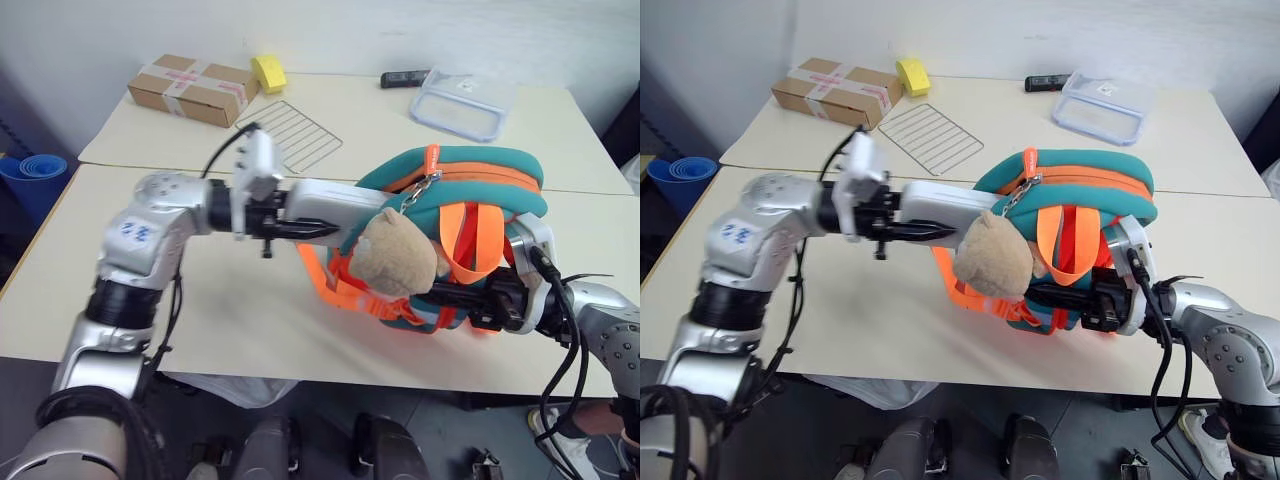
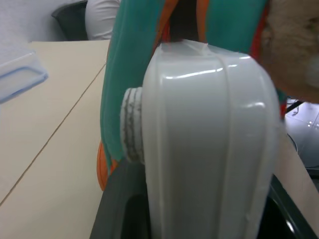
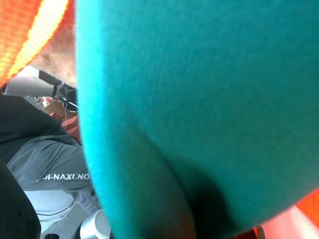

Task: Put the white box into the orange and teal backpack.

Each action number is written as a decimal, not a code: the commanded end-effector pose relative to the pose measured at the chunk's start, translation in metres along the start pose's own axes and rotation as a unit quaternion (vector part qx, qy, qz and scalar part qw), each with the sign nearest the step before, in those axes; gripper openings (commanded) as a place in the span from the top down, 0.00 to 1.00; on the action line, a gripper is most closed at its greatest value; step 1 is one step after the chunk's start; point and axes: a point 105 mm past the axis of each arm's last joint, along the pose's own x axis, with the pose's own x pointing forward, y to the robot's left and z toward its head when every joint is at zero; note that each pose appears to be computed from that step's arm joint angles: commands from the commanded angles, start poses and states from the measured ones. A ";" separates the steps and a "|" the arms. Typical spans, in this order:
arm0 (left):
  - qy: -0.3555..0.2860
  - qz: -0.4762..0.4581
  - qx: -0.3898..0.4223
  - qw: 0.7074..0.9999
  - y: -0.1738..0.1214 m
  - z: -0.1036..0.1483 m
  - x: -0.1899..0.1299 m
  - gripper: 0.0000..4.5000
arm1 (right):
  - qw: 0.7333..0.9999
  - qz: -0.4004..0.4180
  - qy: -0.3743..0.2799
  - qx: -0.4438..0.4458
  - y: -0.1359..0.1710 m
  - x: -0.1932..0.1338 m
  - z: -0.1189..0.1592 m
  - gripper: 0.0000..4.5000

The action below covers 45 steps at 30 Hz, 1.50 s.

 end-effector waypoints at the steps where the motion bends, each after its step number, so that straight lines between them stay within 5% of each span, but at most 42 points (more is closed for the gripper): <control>1: 0.012 -0.017 0.031 0.999 0.000 -0.001 0.045 0.72 | 1.000 0.006 -0.005 -0.012 0.001 0.004 0.002 1.00; 6: -0.008 -0.014 0.025 1.000 0.004 -0.006 0.071 0.72 | 1.000 0.001 -0.011 -0.019 0.000 0.006 0.002 1.00; 9: -0.028 0.001 0.026 0.999 0.006 -0.011 0.065 0.52 | 1.000 -0.011 -0.017 -0.024 -0.002 0.007 0.001 1.00; 14: -0.131 0.015 0.013 0.991 0.010 0.007 0.001 0.22 | 0.995 -0.063 -0.057 -0.054 -0.016 0.008 0.006 1.00; 18: -0.088 -0.023 -0.016 0.996 -0.004 -0.008 -0.057 0.22 | 0.991 -0.085 -0.078 -0.069 -0.024 0.012 0.007 1.00; 22: -0.066 -0.028 -0.001 0.997 -0.019 -0.004 -0.079 0.22 | 0.989 -0.089 -0.089 -0.079 -0.030 0.019 0.009 1.00; 30: -0.122 -0.049 0.104 0.986 -0.052 0.028 -0.040 0.22 | 0.989 -0.074 -0.093 -0.085 -0.037 0.033 0.012 1.00; 37: -0.132 -0.032 0.149 0.979 -0.051 0.024 -0.007 0.22 | 0.992 -0.059 -0.085 -0.076 -0.033 0.036 0.008 1.00; 45: -0.126 0.068 0.192 0.971 -0.026 0.021 0.009 0.68 | 0.991 -0.067 -0.094 -0.072 -0.028 0.032 0.008 1.00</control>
